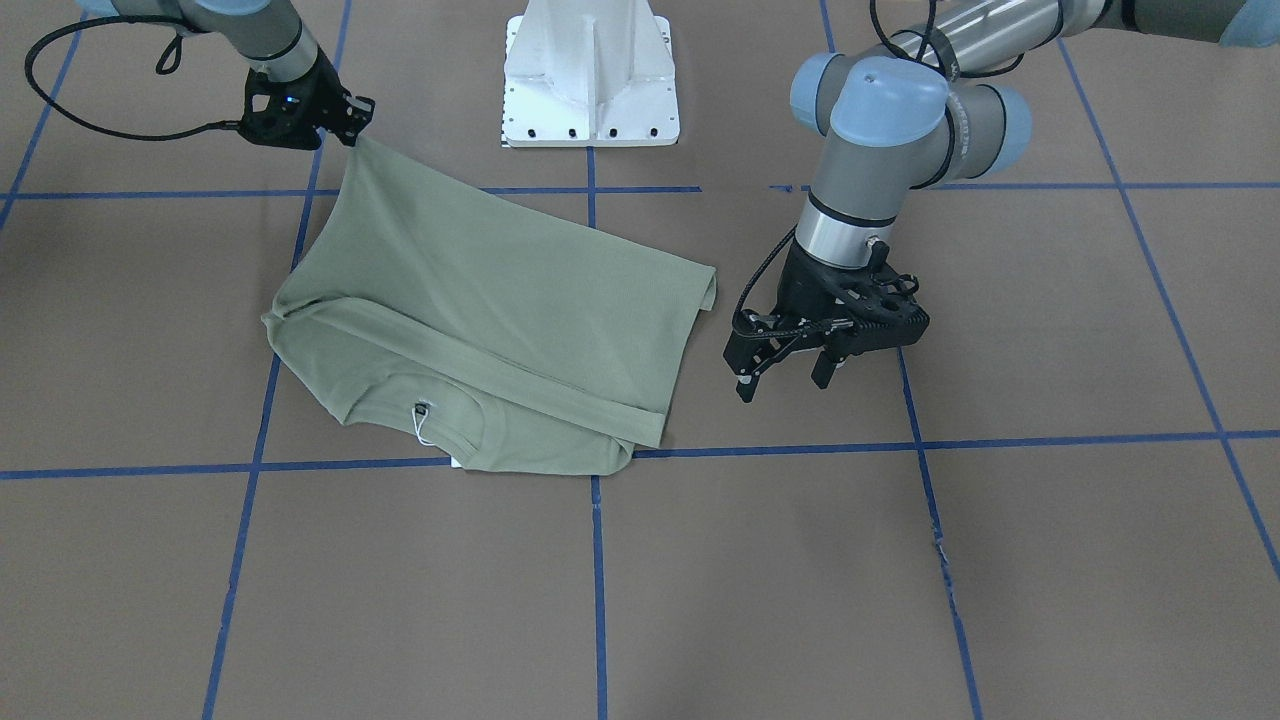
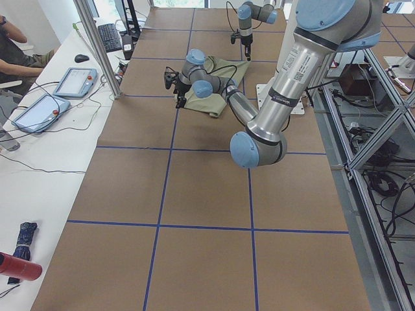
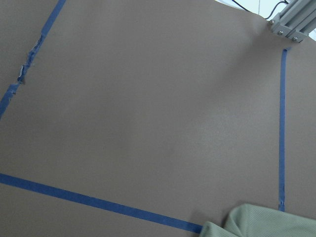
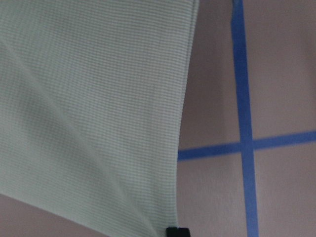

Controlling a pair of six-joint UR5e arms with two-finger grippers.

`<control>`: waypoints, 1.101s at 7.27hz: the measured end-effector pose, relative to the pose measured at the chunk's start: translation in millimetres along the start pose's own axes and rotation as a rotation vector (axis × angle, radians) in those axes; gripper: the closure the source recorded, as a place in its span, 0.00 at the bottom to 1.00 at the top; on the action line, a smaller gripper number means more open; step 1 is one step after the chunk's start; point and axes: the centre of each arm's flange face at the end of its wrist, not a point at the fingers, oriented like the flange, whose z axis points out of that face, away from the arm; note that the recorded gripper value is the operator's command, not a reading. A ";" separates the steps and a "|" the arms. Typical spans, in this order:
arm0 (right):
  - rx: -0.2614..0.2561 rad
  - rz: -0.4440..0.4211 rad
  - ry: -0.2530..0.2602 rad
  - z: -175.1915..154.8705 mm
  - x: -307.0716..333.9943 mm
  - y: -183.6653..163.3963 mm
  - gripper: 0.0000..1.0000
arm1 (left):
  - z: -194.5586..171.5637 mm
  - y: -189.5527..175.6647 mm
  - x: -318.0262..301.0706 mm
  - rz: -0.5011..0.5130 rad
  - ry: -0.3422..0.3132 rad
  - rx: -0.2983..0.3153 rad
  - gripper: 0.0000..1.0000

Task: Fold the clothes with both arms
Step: 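Drag the folded shirt with the right gripper toward the robot, then release the shirt and bring both grippers to its opposite side edges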

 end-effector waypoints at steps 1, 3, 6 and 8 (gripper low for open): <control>-0.050 -0.013 0.021 6.2 2.4 29.5 0.01 | -0.2 0.0 0.1 0.002 0.001 0.001 0.00; -0.094 -0.021 0.035 9.9 2.3 58.0 0.00 | -0.6 1.3 0.6 0.004 0.003 -0.001 0.00; 0.015 0.050 -0.094 -37.4 -24.1 18.9 0.00 | 7.7 32.4 7.6 0.027 0.012 -0.048 0.00; 0.128 0.118 -0.241 -96.6 -50.4 -33.0 0.00 | 8.5 99.0 18.4 -0.002 0.035 -0.134 0.00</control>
